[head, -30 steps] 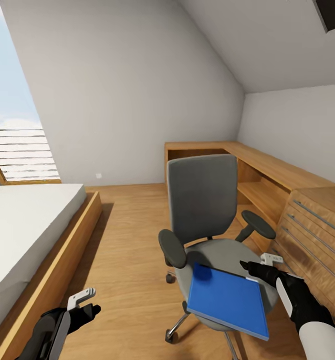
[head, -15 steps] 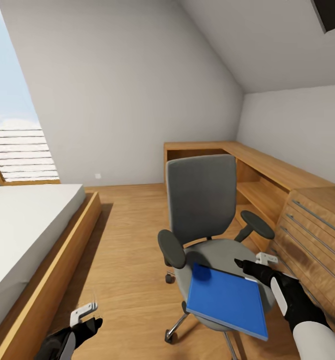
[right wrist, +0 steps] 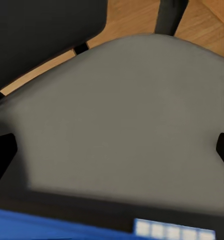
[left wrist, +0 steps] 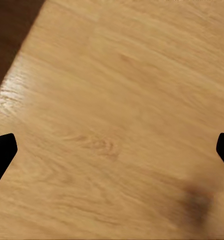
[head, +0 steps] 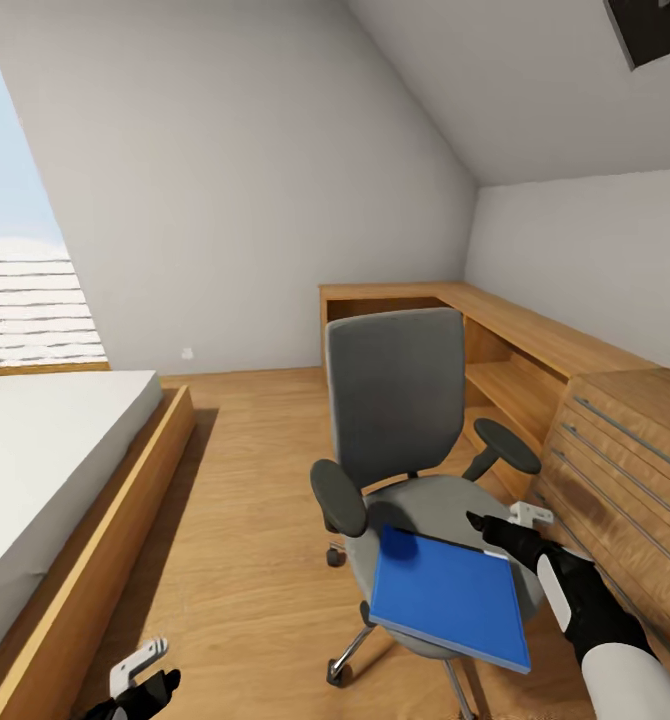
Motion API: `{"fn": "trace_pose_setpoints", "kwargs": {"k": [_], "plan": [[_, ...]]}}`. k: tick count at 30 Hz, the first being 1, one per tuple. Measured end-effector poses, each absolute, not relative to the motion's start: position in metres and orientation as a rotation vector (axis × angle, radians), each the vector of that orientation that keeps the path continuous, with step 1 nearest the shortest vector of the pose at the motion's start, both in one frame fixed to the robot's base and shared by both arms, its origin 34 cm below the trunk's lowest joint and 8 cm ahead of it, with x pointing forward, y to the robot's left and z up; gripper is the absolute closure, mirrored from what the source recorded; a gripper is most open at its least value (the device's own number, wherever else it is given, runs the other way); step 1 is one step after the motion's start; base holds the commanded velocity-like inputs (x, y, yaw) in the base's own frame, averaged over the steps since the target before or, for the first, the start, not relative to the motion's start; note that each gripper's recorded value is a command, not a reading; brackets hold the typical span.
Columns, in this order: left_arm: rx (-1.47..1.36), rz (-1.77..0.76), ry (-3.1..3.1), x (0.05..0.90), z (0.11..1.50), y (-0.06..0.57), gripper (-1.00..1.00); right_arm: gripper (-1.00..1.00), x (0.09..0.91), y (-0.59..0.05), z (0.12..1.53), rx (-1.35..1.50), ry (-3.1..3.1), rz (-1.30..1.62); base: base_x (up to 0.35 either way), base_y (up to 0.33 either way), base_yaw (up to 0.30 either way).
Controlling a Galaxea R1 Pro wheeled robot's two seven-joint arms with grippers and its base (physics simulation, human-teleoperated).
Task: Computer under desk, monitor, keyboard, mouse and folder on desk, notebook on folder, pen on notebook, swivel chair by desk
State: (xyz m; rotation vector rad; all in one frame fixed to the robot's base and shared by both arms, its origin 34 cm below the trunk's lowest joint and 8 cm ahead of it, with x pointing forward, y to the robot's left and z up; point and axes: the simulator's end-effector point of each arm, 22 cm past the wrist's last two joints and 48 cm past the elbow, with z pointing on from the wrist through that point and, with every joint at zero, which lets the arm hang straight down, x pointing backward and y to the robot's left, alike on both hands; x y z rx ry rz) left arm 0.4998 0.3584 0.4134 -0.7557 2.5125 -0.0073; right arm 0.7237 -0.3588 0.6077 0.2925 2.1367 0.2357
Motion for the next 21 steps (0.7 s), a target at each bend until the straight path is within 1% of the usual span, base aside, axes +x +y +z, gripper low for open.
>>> {"fn": "trace_pose_setpoints", "kwargs": {"k": [5,10,16,21], "plan": [[-0.751,0.007,2.495,0.494,0.405,0.356,-1.0,-1.0,0.725,-0.358,0.609,0.298,2.126,0.241,0.0,0.198,-0.247],[-0.749,0.016,2.483,0.49,0.401,0.354,-1.0,-1.0,0.725,-0.358,0.609,0.3,2.124,0.245,0.0,0.254,-0.227],[-0.751,0.017,2.487,0.485,0.397,0.352,-1.0,-1.0,0.725,-0.358,0.609,0.299,2.124,0.244,-0.009,0.265,-0.046],[-0.753,0.014,2.492,0.484,0.395,0.35,-1.0,-1.0,0.725,-0.359,0.61,0.299,2.122,0.241,-0.087,0.223,-0.002]]}}
